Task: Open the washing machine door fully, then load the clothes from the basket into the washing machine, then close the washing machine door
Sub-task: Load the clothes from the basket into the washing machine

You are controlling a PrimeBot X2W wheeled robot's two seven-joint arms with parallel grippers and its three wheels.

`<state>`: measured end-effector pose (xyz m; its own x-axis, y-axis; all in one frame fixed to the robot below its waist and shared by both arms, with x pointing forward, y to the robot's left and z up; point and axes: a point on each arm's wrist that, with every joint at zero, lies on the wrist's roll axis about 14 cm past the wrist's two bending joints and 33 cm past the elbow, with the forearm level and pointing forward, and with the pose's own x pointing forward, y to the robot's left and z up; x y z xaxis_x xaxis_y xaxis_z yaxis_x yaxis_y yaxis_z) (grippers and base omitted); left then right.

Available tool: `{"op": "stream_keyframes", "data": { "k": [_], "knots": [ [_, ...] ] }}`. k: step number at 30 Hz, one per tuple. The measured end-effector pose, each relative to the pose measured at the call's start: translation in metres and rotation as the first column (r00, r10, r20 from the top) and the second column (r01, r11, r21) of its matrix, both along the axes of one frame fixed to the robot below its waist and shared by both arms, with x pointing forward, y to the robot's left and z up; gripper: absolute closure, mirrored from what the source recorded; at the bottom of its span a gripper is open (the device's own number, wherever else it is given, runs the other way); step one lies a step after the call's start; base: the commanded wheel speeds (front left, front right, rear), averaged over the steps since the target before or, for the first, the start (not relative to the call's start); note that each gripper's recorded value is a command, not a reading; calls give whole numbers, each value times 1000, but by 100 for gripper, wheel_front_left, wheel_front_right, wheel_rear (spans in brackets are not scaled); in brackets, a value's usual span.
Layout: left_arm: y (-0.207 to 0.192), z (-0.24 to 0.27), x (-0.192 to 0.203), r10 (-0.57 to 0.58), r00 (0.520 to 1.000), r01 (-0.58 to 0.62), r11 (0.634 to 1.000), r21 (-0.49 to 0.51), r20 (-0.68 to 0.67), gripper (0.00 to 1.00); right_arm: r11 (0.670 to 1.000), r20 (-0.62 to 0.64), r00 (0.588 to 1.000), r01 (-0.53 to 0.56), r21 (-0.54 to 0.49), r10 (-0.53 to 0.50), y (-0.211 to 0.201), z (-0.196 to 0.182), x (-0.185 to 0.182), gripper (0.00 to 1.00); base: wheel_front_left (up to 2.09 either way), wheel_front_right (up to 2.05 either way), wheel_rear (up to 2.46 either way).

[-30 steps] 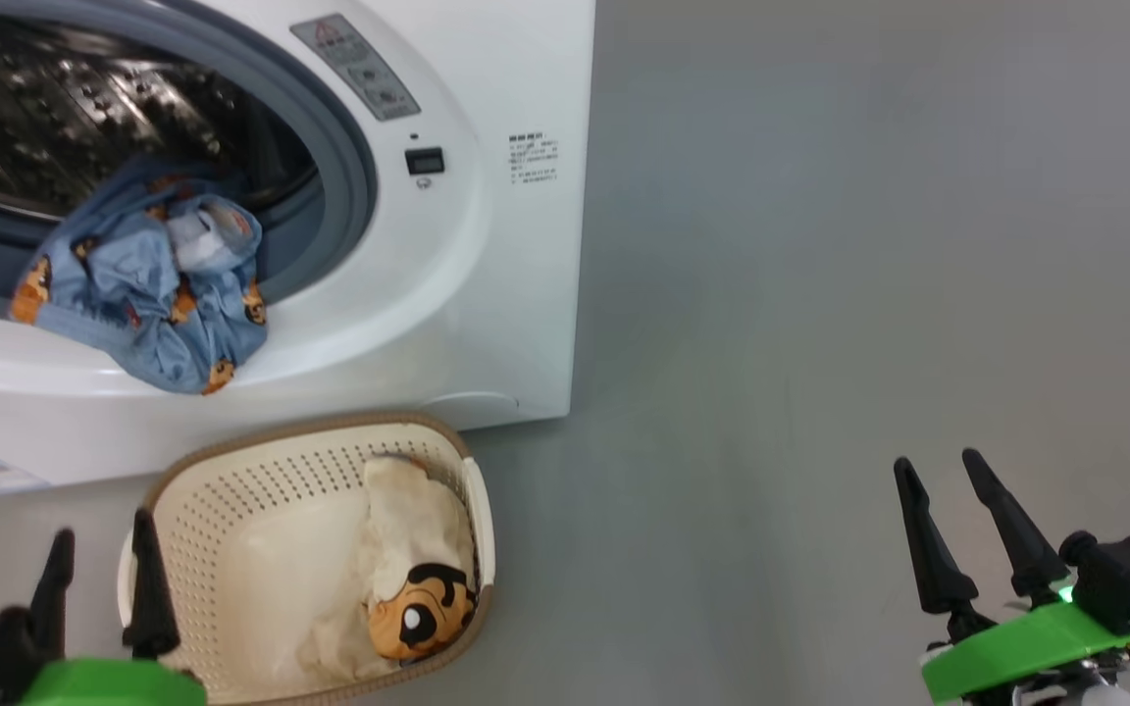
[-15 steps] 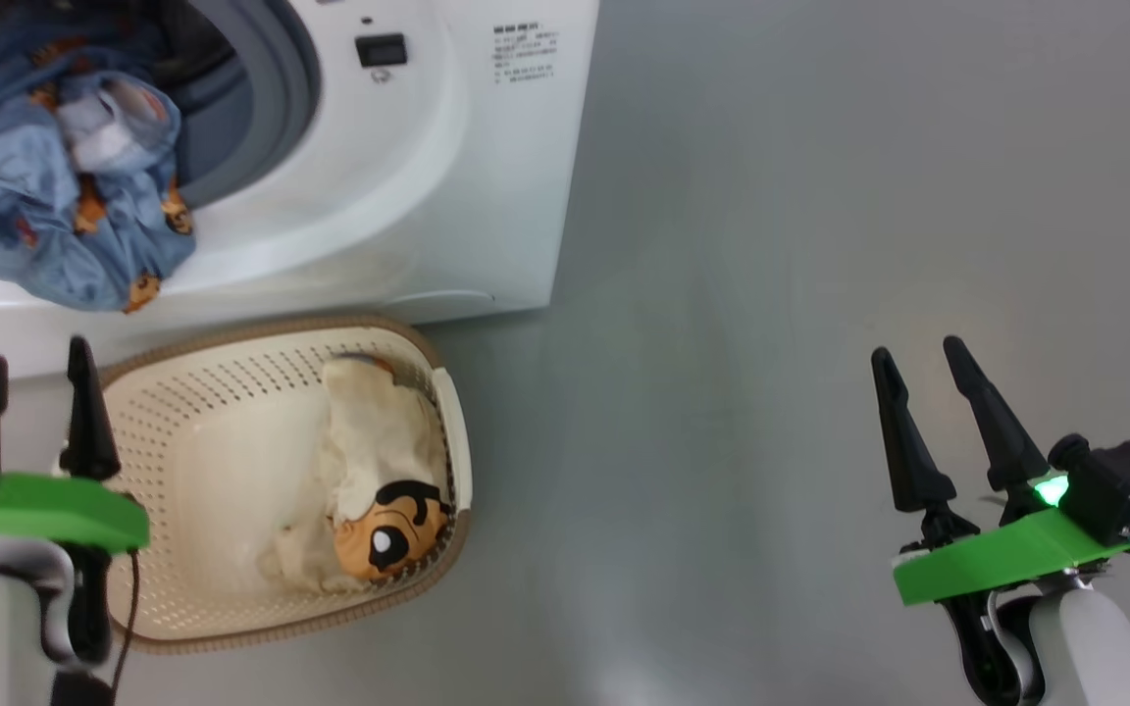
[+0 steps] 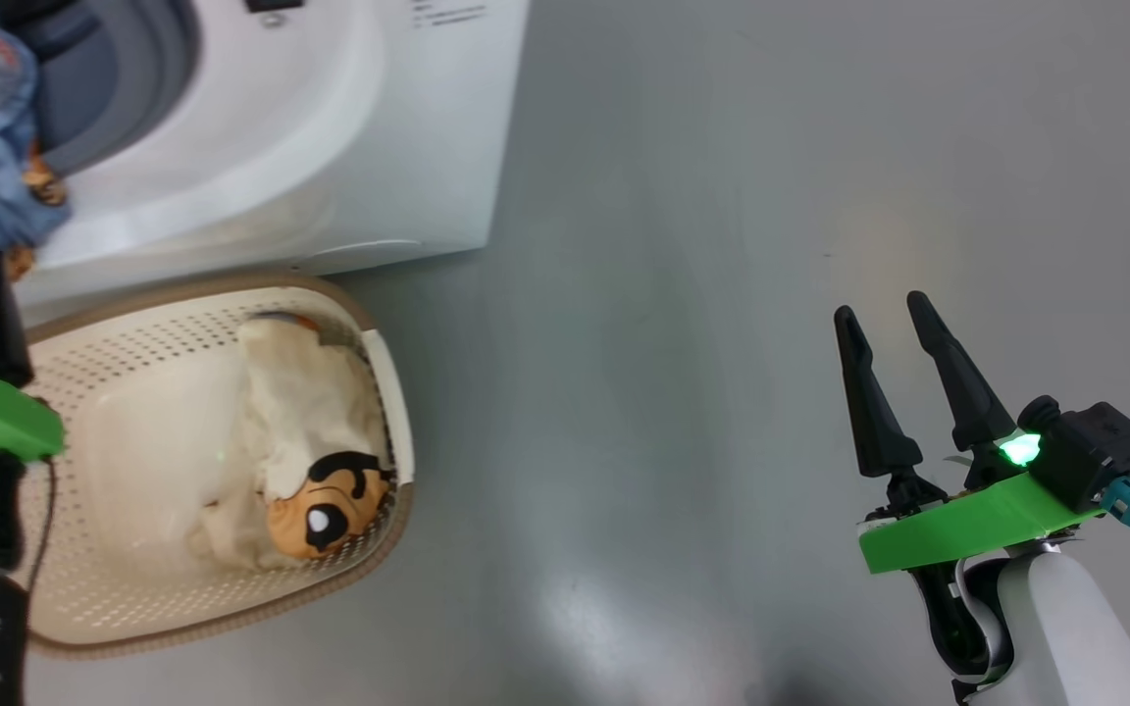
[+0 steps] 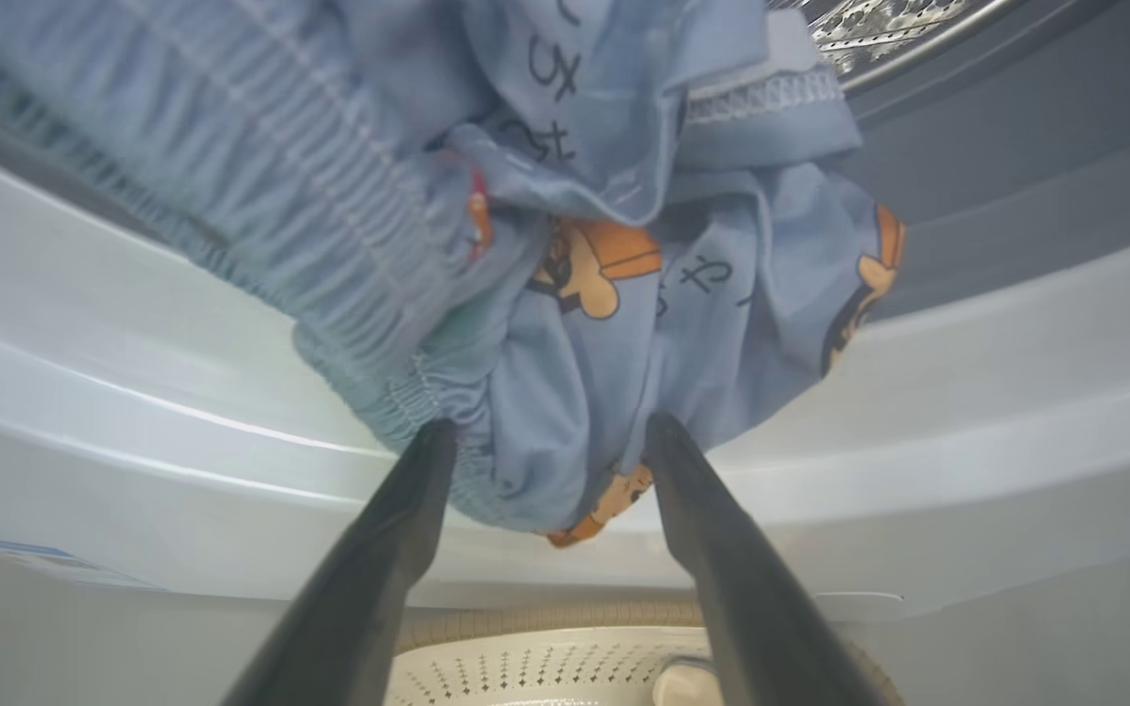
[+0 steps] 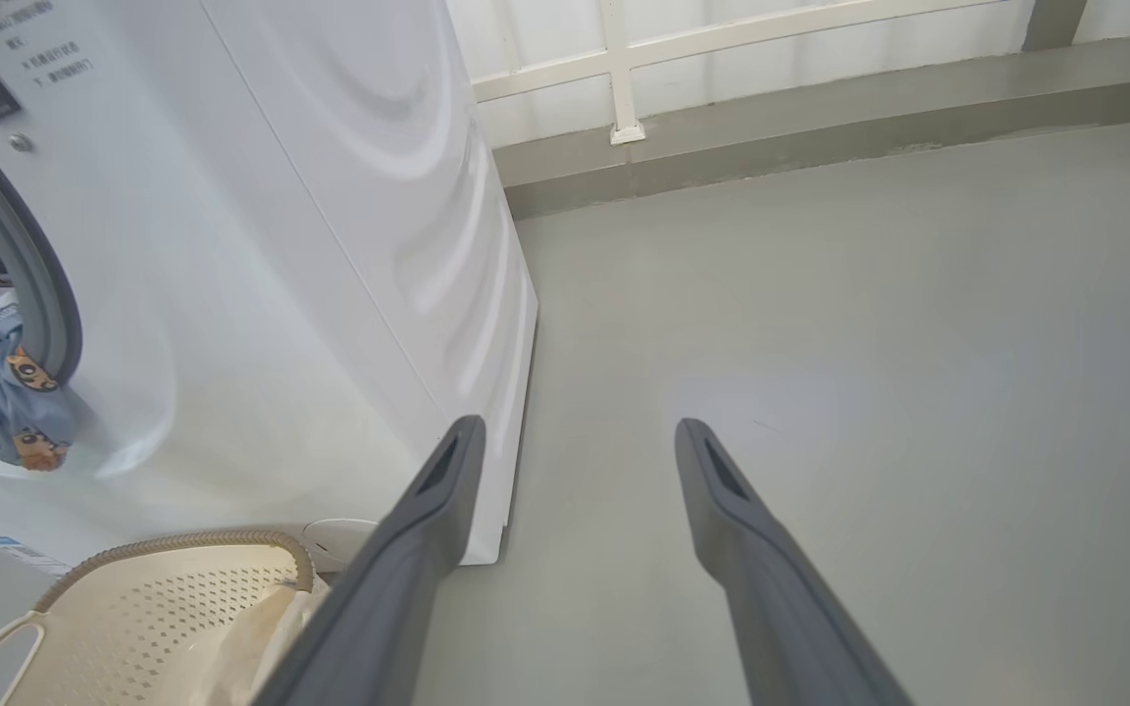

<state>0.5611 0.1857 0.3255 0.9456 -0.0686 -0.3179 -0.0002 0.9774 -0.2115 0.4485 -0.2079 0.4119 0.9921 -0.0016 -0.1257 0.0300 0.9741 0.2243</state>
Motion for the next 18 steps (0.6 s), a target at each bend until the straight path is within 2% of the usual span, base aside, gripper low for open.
{"op": "stream_keyframes", "data": {
  "k": [10, 11, 13, 18],
  "knots": [
    [2, -14, 25, 20, 999, -20, 1000, -11, -30, 0, 999, -21, 999, 40, -16, -41, -13, -4, -7, 0, 0, 0, 0],
    [3, -14, 26, 22, 999, -22, 1000, -11, -30, 53, 999, -21, 999, 43, -17, -44, -14, -4, -8, 0, 0, 0, 0],
    [4, -14, 26, 27, 999, -27, 1000, -12, -32, 100, 999, -16, 999, 46, -17, -47, -15, -2, -8, 0, 0, 0, 0],
    [8, -9, 26, 47, 999, -47, 999, -19, -22, 100, 999, -3, 999, 46, -11, -46, -13, 2, -5, 0, 0, 0, 0]
  ]
}}
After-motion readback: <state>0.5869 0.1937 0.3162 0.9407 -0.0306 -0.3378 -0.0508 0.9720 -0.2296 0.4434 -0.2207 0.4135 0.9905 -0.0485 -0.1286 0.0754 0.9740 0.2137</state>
